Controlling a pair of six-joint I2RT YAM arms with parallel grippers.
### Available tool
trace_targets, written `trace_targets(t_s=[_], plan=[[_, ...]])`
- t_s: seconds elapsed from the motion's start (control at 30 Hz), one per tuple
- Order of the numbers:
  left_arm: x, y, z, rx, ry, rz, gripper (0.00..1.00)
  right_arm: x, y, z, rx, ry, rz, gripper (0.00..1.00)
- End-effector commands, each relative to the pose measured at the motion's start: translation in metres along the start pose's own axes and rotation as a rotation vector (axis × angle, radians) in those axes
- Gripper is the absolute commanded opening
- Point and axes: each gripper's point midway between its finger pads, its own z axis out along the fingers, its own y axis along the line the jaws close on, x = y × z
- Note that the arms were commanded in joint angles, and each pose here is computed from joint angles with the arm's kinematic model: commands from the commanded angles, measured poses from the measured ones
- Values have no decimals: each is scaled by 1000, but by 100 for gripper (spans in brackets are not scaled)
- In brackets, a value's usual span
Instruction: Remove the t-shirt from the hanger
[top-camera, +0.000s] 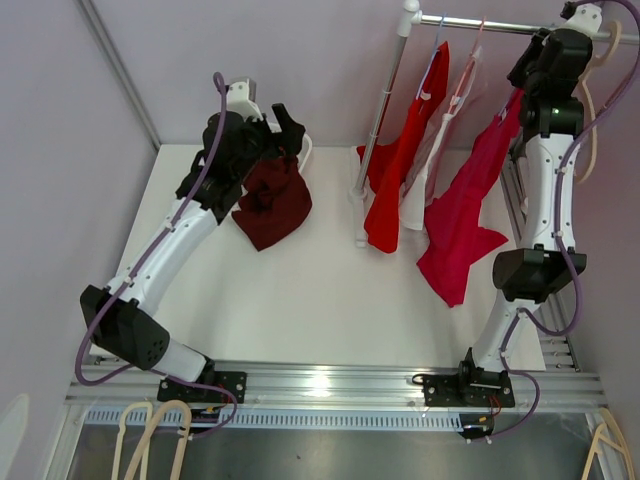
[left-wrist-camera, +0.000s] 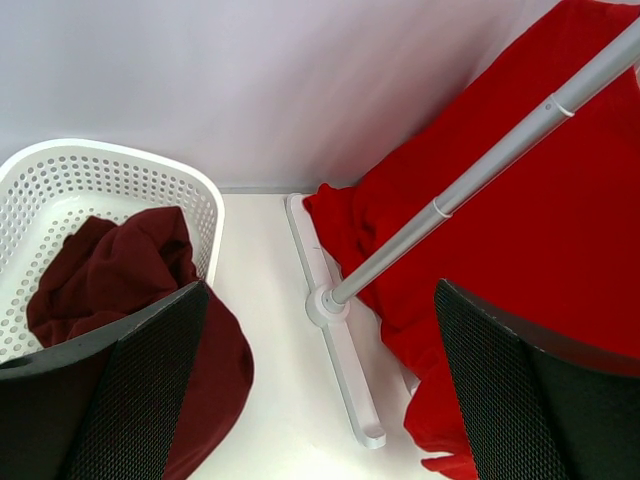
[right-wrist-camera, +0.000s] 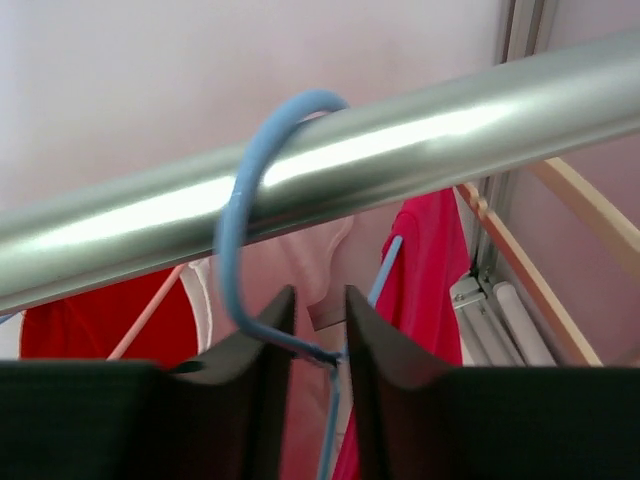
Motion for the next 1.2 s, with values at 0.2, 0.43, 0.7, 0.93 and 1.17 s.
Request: trace_targets(t_s=[0.2,0.43,0.7,0.93,1.17], plan=[[-3,-3,6,6,-23,25,100,-6,11,0,30,-36,-41,26],[1,-2,5,2,-16,24,99,2,10,-5,62,-14,-74,44],[2,-3,2,9,-13,19,99,6,0,-15,126,3,-91,39],[2,-2,1,10,-16,21,99,6,-3,-20,159,-7,-96,29],[3,-3,1,14,-13,21,100,-3,9,-30,186,-44,-139,38]])
